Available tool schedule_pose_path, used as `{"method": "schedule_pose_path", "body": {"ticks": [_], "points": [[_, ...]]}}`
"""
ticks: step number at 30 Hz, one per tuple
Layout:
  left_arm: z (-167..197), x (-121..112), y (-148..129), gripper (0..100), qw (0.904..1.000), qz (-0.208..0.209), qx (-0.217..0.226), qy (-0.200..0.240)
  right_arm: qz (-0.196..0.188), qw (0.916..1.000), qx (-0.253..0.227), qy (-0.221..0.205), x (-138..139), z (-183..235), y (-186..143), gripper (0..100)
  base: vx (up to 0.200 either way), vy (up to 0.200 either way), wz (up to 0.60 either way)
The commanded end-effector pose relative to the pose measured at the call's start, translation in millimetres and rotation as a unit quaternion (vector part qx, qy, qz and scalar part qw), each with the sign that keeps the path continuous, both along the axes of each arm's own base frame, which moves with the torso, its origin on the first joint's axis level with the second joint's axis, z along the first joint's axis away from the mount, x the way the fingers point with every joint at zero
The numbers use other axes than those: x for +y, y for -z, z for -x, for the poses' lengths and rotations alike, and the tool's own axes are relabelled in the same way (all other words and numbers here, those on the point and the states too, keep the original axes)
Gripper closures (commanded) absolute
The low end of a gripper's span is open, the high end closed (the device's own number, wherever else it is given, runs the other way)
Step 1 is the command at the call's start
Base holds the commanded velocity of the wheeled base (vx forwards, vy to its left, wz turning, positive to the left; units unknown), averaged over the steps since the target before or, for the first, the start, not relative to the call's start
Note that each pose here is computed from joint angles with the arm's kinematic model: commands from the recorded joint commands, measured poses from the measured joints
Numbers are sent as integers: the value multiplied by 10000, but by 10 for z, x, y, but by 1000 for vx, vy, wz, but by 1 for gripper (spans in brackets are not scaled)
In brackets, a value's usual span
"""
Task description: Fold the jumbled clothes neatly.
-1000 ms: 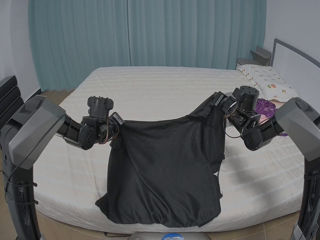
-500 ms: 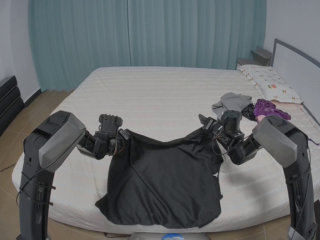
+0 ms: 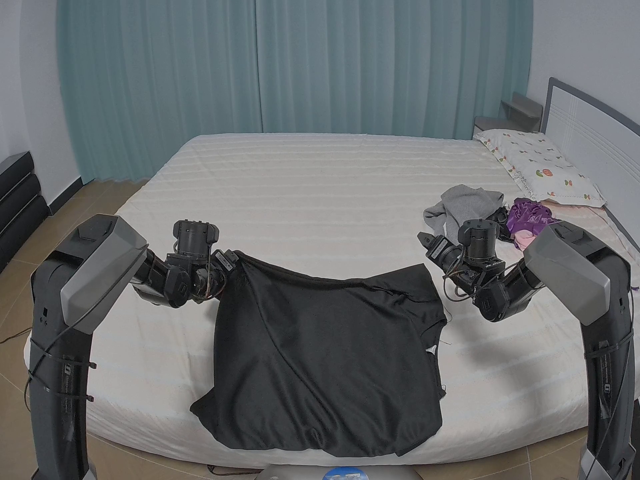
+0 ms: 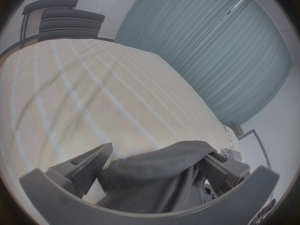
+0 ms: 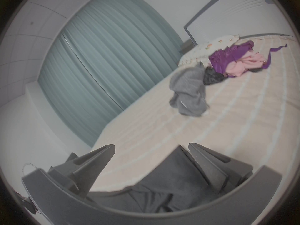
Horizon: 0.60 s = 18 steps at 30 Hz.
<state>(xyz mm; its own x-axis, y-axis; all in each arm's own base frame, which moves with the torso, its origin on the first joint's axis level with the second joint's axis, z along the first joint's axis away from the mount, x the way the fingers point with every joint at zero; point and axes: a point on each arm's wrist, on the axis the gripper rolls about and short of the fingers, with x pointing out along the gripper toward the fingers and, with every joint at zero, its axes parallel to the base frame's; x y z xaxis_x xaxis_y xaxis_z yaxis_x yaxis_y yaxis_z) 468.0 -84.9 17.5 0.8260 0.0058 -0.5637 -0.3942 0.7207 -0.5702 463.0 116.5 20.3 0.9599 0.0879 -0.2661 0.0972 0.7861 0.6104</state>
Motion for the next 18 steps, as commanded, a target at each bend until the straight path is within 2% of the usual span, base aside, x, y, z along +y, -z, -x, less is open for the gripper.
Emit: {"method": "schedule_pose_path", "body": {"ticks": [1,4,6,7,12,16,18], "points": [[79,104,-108,0,9989,-99,373,265,-81,9995,319,-15,-81,93,-65,0,0,0,0],[142,118,-52,0,9954,-135,774,541,-122,9986,498,-98,-78,131,-8,0,0,0,0],[148,124,-51,0,9950,-131,806,567,-121,9985,521,-120,-72,138,1,0,0,0,0],[224,135,-38,0,9920,-91,1011,749,-135,9976,645,-223,-71,181,43,0,0,0,0],[317,188,-81,0,9892,-69,1095,968,-117,9965,775,-279,-60,232,96,0,0,0,0],[411,295,-232,0,9858,186,1121,1235,-126,9947,959,-361,-63,261,141,0,0,0,0],[414,331,-314,0,9867,303,1037,1218,-199,9939,1025,-367,-63,266,145,0,0,0,0]]}}
